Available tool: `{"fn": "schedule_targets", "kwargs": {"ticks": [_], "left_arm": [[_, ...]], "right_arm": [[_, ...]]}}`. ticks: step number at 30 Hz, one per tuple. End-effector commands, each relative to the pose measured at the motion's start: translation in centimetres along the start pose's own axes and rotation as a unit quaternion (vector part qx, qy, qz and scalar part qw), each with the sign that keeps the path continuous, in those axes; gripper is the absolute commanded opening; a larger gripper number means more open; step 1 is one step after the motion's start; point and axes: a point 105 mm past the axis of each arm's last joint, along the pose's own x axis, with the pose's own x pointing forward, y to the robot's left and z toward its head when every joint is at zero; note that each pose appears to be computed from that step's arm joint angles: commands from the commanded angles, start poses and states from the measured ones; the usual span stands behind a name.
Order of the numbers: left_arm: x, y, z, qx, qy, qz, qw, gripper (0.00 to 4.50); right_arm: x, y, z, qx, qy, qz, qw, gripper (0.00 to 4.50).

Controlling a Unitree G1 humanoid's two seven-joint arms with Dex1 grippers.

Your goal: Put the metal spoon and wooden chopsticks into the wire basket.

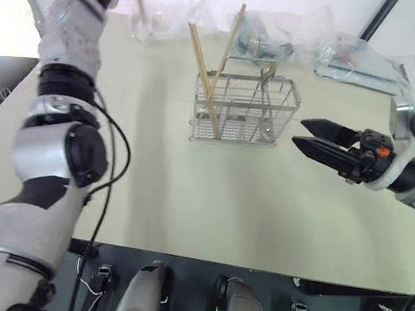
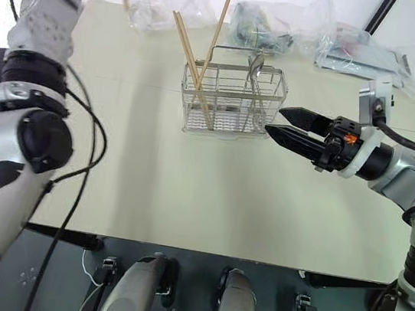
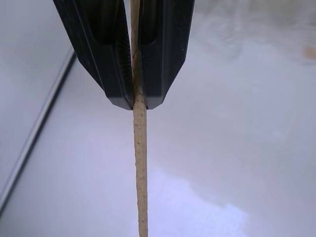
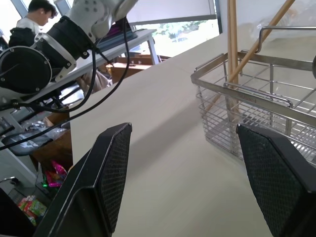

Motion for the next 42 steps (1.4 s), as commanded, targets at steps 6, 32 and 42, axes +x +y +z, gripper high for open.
{"fn": "schedule_targets", "kwargs": {"ticks": [6,32,42], "left_arm": [[-0.5,-6.7,-2.0,-0.003,-0.002,-0.078,0.997,0.07],[-6.2,-7.6,-10.4,0.081,0.089,-0.108,0.987,3.06],[-5.6,-6.5,-3.7,0.12,0.068,-0.102,0.985,4.44]], "right_arm": [[-0.2,1.2,1.0,-0.022,-0.015,0.006,1.0,3.48],[0.0,1.0,1.0,-0.016,-0.024,-0.009,1.0,3.48],[0.2,0.6,0.9,-0.018,-0.026,-0.01,0.999,3.48]]}}
